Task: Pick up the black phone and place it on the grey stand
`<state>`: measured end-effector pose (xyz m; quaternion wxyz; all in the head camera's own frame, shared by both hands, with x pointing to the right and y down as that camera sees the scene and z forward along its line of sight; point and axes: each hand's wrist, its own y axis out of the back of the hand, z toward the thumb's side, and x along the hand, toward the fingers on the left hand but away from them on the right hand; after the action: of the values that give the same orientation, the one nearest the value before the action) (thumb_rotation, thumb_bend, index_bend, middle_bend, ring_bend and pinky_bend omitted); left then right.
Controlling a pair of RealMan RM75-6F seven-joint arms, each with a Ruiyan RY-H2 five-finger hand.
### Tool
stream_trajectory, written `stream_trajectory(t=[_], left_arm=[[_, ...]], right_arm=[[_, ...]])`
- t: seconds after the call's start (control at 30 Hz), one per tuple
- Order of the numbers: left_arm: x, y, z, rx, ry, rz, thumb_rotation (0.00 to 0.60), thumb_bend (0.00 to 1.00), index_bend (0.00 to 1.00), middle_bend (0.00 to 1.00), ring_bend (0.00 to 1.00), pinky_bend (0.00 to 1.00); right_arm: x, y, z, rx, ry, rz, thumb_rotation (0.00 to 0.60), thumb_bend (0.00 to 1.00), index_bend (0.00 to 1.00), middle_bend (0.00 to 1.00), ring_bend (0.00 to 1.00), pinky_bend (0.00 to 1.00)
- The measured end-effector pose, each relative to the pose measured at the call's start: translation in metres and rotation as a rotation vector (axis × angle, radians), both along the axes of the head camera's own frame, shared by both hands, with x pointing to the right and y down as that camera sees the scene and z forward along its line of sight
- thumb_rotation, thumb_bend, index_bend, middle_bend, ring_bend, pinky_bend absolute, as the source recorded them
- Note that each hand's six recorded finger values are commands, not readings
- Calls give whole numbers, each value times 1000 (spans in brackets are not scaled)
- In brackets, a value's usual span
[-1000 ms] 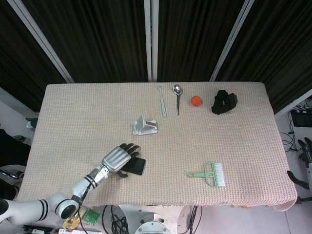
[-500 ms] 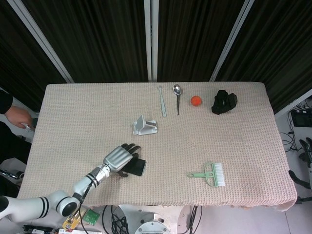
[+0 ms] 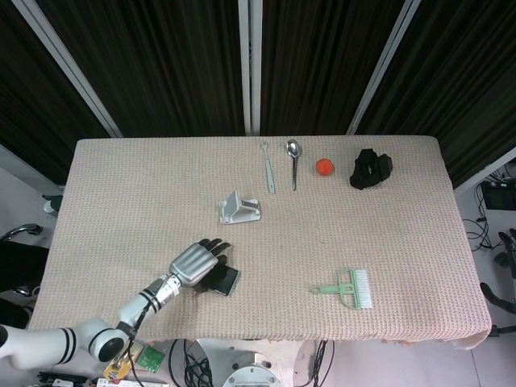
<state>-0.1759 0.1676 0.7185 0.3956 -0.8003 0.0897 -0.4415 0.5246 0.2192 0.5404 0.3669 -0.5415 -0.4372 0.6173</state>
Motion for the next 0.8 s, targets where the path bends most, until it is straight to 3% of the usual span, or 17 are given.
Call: stream_trajectory(t=[0.23,0.37,0.63,0.8], left_arm=[[-12,-7,-13,-52,71,-115,600,287,710,525,157,204],[-24,-10,-16,-91,117,-193,600,306,711,651,221,204],[-44,-21,-21,-161,236,-372,600,314,711,699,250,204],[-66,-38,-32,-192,358,-544,600,314,711,699,250,205]], right_arm=[[3,2,1,-6,-2,9,600,146,0,0,0,0],[3,3,1,-7,-2,12,600,148,0,0,0,0],[3,2,-1,1,-3,14,600,149,0,0,0,0],[4,2,0,1,-6,18,600,150,0,0,0,0]])
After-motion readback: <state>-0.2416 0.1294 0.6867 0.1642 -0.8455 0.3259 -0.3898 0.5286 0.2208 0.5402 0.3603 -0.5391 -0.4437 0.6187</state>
